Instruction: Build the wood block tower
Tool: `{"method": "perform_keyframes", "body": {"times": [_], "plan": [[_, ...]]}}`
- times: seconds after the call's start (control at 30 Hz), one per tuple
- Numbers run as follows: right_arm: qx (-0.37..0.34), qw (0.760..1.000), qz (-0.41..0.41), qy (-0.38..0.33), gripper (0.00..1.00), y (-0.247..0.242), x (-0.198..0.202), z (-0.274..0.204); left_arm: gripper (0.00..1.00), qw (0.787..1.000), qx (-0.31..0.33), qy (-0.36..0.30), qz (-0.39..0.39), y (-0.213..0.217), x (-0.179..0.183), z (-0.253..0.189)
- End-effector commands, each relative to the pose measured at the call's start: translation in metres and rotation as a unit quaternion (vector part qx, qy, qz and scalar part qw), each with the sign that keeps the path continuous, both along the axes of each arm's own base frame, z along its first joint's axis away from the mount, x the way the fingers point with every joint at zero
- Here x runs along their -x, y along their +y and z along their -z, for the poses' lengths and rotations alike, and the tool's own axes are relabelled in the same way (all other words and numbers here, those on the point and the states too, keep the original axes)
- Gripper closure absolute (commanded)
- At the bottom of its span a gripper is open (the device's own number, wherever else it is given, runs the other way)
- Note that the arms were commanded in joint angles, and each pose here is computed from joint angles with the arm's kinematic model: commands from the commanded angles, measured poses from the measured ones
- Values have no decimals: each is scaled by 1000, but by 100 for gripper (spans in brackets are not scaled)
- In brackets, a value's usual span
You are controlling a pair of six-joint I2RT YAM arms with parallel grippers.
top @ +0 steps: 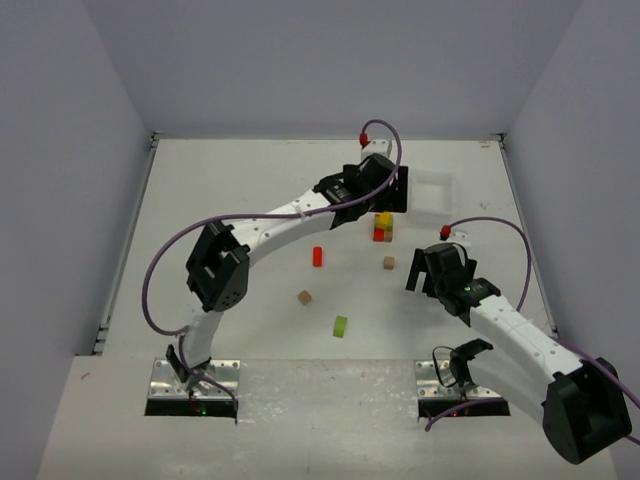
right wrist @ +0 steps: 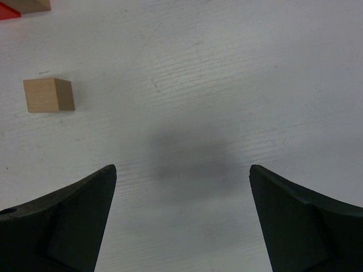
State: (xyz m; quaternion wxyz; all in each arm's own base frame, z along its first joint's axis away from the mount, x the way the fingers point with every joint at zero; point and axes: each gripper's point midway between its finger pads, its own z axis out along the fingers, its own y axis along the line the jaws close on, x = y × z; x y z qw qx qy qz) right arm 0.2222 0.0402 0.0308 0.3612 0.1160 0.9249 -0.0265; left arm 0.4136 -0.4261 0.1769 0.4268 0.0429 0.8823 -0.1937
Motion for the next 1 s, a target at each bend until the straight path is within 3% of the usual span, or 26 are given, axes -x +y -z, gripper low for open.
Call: {"method": "perform_keyframes", "body": {"times": [0.0,0.17,0.23,0.37,0.67,0.97], "plan": [[-12,999,-18,-31,1,8,-16,-24,0,996,18,-66,-52,49,18,-60],[-51,993,-76,-69,1,35,-35,-51,0,986,1,-88,-140,152,64,-38],[-69,988,-107,-87,1,50,-46,-67,0,982,-24,-74,-171,196,88,-4],[-55,983,-143,-97,1,71,-76,-97,0,966,-7,-78,-247,264,121,18],[-8,988,-142,-62,1,97,-151,-109,0,957,-21,-80,-276,314,152,43],[43,991,-123,-3,5,98,-184,-86,0,958,5,-96,-269,317,157,39]]}}
